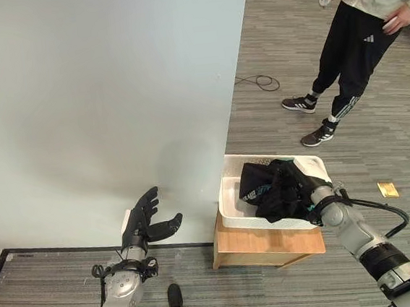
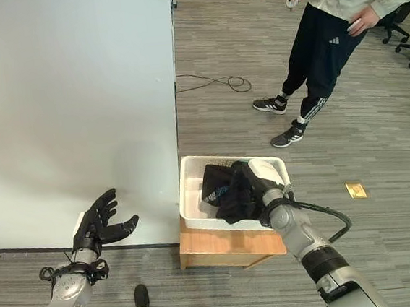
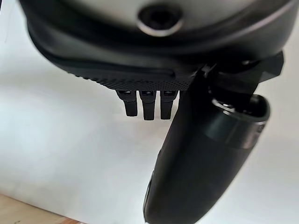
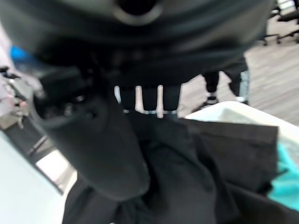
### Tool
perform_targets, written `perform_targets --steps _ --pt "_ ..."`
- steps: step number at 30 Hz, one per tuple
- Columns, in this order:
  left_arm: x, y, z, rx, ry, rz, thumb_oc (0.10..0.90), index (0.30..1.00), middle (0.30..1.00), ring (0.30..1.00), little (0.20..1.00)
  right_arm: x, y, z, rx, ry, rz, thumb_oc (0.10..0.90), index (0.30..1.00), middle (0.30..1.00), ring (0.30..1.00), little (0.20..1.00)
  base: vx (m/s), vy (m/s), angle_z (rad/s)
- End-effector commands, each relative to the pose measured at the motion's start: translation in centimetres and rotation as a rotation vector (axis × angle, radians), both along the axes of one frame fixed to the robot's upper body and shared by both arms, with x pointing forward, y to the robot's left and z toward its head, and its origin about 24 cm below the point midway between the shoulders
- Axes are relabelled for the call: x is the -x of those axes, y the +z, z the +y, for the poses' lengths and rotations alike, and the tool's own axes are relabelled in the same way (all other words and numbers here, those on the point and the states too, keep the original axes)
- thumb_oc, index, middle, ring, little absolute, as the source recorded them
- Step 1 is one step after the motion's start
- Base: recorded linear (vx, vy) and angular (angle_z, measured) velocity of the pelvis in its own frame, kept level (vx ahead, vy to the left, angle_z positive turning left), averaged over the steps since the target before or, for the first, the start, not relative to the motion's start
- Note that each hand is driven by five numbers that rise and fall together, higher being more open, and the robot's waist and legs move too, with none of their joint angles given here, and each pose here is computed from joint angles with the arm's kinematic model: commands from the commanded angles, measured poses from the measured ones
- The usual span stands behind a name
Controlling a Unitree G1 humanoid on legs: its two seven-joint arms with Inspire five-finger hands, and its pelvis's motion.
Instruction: Pick up bed clothes into laundry basket.
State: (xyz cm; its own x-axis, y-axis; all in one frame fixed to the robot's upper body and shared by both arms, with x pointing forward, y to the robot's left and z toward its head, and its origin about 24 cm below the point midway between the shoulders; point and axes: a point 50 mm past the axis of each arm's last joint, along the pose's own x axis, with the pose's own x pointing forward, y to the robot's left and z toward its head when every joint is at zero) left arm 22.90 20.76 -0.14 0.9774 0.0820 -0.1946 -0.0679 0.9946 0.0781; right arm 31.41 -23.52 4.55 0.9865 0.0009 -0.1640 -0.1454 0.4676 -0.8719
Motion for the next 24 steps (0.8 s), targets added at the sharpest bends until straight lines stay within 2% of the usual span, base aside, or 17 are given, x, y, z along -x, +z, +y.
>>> perform_targets --steps 1,5,12,24 --pt "-2.2 2.8 -2.4 -0.018 -0.137 -0.155 0.8 0.9 0.9 0.9 0.9 -2.9 5.2 -1.2 0.061 -0.045 -0.201 0.8 0.9 0.9 0.9 0.9 0.0 0.0 0.0" --pt "-1.9 2.2 -2.4 -0.02 -0.147 -0.132 0.8 0.9 0.9 0.9 0.9 -3.5 5.1 -1.8 0.129 -0.071 -0.174 0.8 0.9 0.9 0.9 0.9 0.0 0.0 0.0" --pt "-1.6 1.6 -2.3 -0.013 -0.127 -0.107 0.8 0.9 0.9 0.9 0.9 -4.0 6.3 -2.3 0.178 -0.119 -0.244 0.8 0.9 0.9 0.9 0.9 0.0 0.0 0.0" --pt "-1.9 1.8 -2.2 -0.001 -0.097 -0.122 0.8 0.9 0.9 0.9 0.9 -3.8 10.7 -2.6 0.113 -0.146 -0.469 0.8 0.9 0.9 0.9 0.9 0.0 0.0 0.0"
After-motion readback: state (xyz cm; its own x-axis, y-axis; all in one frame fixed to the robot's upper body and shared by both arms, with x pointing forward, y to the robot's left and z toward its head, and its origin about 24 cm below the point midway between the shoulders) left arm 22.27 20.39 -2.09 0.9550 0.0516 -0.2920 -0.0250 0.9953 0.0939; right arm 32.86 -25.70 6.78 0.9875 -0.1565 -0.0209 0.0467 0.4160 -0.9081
